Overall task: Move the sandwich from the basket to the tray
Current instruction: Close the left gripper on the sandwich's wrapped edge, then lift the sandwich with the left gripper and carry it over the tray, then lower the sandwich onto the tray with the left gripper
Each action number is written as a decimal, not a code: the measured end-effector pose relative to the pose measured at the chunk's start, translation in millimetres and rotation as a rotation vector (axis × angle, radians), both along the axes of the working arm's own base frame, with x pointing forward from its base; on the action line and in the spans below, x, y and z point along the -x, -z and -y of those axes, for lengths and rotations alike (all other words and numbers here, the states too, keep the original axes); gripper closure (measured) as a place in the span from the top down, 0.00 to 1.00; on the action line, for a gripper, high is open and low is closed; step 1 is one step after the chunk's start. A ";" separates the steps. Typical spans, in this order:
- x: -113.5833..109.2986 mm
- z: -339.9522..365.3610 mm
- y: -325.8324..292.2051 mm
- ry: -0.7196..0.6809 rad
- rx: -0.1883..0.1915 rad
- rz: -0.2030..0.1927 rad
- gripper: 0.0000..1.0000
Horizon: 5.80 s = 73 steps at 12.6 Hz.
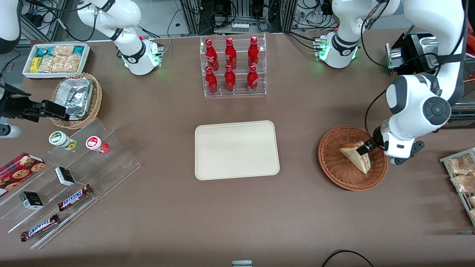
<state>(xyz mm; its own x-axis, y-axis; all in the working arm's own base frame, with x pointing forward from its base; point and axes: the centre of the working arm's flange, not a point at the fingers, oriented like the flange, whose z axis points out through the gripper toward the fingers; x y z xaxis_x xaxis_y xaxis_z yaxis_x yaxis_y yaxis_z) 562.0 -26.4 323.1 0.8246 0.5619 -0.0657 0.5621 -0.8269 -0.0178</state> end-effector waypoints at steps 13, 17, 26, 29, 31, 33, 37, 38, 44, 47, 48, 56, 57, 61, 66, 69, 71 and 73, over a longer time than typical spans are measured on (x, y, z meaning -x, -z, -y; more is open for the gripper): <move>12.7 1.5 46.5 -0.057 -0.007 0.024 1.00; 16.0 1.7 66.0 -0.060 -0.010 0.005 1.00; 14.4 2.7 55.0 -0.076 -0.009 0.014 0.30; 7.6 19.4 21.2 -0.045 -0.005 0.001 0.24; 0.4 51.1 -8.2 -0.006 -0.003 0.000 0.15; -2.0 92.6 -31.6 0.038 -0.014 -0.007 0.15; 9.2 174.6 -65.6 0.177 -0.066 -0.023 0.15; 16.2 196.1 -65.9 0.210 -0.069 -0.022 0.15; 55.9 310.0 -57.3 0.369 -0.055 -0.018 0.15; 64.8 376.1 -54.4 0.451 -0.041 0.008 0.15; 65.6 394.5 -50.3 0.470 -0.037 0.014 0.15; 57.4 501.5 5.6 0.474 -0.032 -0.031 0.15; 53.4 507.0 12.9 0.471 -0.038 -0.040 0.15; 44.5 520.9 35.9 0.469 -0.041 -0.043 0.15; 47.0 531.2 53.8 0.449 -0.048 -0.047 0.15; 50.3 535.0 58.7 0.443 -0.051 -0.050 0.15; 50.1 535.1 61.2 0.424 -0.054 -0.052 0.15; 50.4 534.7 68.0 0.414 -0.060 -0.058 0.15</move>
<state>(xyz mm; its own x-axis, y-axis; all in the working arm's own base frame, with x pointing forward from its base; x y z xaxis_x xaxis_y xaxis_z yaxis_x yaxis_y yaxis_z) 511.6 -561.0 255.1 0.9774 0.1886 -0.0959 0.1796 -0.9791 -0.0952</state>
